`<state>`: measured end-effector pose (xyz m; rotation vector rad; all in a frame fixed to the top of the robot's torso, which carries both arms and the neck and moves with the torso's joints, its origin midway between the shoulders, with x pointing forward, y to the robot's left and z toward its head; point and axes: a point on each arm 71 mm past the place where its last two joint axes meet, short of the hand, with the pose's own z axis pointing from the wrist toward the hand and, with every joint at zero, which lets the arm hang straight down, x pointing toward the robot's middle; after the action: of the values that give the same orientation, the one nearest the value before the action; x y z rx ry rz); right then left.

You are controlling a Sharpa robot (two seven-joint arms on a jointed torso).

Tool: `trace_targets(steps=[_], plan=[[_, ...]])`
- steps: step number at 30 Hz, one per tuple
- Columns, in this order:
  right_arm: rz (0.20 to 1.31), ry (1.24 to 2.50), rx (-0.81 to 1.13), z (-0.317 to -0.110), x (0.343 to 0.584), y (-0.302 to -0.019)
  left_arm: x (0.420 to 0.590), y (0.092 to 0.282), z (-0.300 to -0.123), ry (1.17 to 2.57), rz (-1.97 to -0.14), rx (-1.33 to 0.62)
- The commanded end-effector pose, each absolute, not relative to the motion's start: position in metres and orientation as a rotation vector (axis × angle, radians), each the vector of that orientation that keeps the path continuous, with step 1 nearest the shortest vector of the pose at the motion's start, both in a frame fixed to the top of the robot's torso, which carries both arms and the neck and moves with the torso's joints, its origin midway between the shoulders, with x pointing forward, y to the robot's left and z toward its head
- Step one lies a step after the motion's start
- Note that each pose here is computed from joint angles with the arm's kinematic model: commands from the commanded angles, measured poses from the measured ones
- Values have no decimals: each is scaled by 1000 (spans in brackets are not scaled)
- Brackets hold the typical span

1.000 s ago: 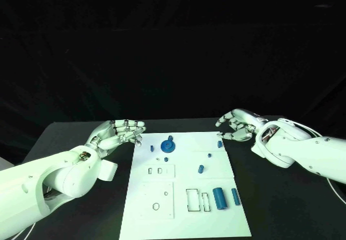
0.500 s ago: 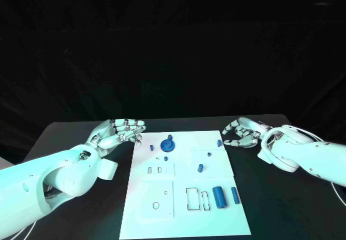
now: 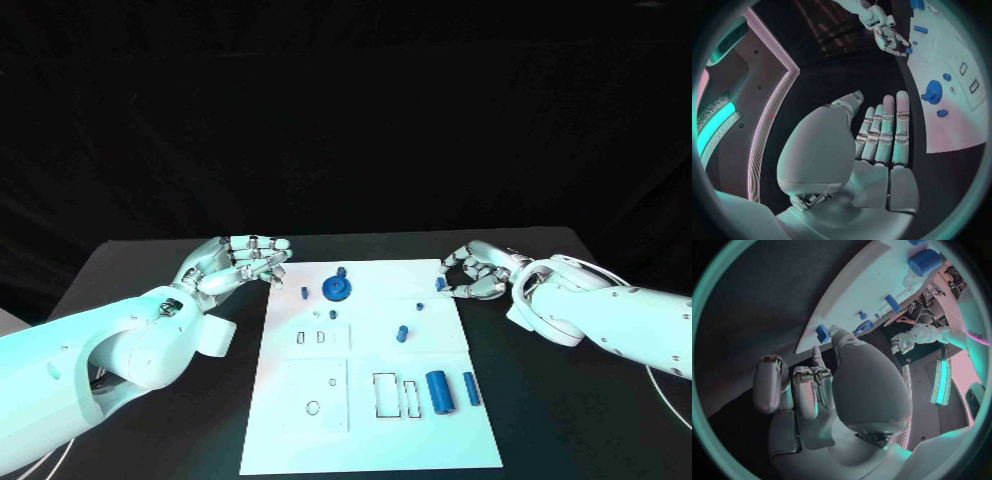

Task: Assemble the parts on the task board

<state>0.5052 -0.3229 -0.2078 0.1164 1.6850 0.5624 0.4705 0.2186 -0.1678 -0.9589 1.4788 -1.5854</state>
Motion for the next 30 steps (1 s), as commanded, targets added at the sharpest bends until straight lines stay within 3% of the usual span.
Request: trace_targets(steps=[1, 30], plan=[[567, 1711, 114, -213, 505, -320, 470, 217, -167, 1481, -1609, -948], [573, 1716, 114, -218, 508, -313, 470, 218, -167, 1481, -1602, -951]])
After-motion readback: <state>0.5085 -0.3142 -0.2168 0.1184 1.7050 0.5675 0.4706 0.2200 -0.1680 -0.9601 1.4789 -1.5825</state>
